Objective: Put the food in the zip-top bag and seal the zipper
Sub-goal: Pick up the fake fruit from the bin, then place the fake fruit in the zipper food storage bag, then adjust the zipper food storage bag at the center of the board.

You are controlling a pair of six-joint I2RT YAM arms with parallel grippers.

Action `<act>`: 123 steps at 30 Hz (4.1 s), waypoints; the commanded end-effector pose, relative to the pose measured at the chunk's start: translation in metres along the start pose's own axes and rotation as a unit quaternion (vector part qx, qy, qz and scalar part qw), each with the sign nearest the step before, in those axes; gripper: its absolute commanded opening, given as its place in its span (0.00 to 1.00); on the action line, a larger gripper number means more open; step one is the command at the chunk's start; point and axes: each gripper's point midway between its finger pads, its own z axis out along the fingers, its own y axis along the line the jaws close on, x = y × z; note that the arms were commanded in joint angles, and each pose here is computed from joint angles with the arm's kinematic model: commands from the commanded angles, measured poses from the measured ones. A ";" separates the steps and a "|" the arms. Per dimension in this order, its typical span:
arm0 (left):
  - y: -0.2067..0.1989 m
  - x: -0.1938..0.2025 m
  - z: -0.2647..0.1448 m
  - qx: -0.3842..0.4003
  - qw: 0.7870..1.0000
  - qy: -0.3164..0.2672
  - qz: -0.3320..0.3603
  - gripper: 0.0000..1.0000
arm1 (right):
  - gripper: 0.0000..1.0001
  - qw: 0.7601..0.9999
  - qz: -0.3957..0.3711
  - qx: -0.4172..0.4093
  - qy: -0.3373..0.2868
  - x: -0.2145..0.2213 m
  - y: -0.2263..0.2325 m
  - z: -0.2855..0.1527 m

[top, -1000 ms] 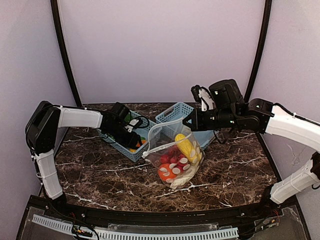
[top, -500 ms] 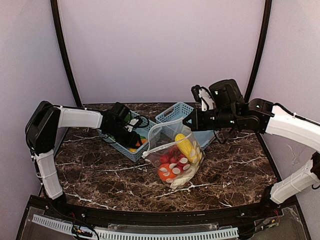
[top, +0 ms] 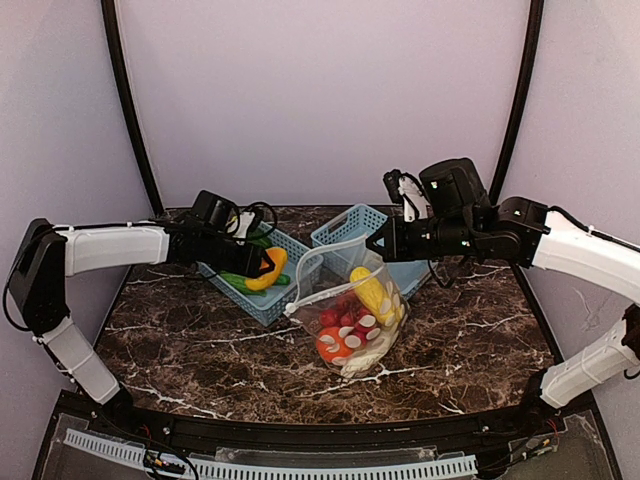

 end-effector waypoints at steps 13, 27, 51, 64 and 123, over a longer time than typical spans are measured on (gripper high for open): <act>-0.067 -0.052 -0.108 0.075 0.986 -0.151 0.011 0.40 | 0.00 0.999 0.013 -0.022 -0.033 -0.014 0.007 -0.009; -0.186 -0.068 -0.150 0.197 0.959 -0.199 0.048 0.40 | 0.00 0.999 0.013 -0.026 -0.029 -0.012 0.009 -0.005; -0.191 -0.004 -0.056 0.135 0.988 -0.055 0.045 0.44 | 0.00 0.999 0.009 -0.030 -0.026 -0.015 0.012 0.000; -0.195 -0.003 -0.060 0.141 0.988 -0.045 0.052 0.58 | 0.00 0.999 0.013 -0.029 -0.027 -0.013 0.010 -0.002; -0.200 -0.012 -0.119 0.197 0.976 -0.092 0.017 0.01 | 0.00 0.998 0.019 -0.026 -0.049 -0.019 0.008 -0.013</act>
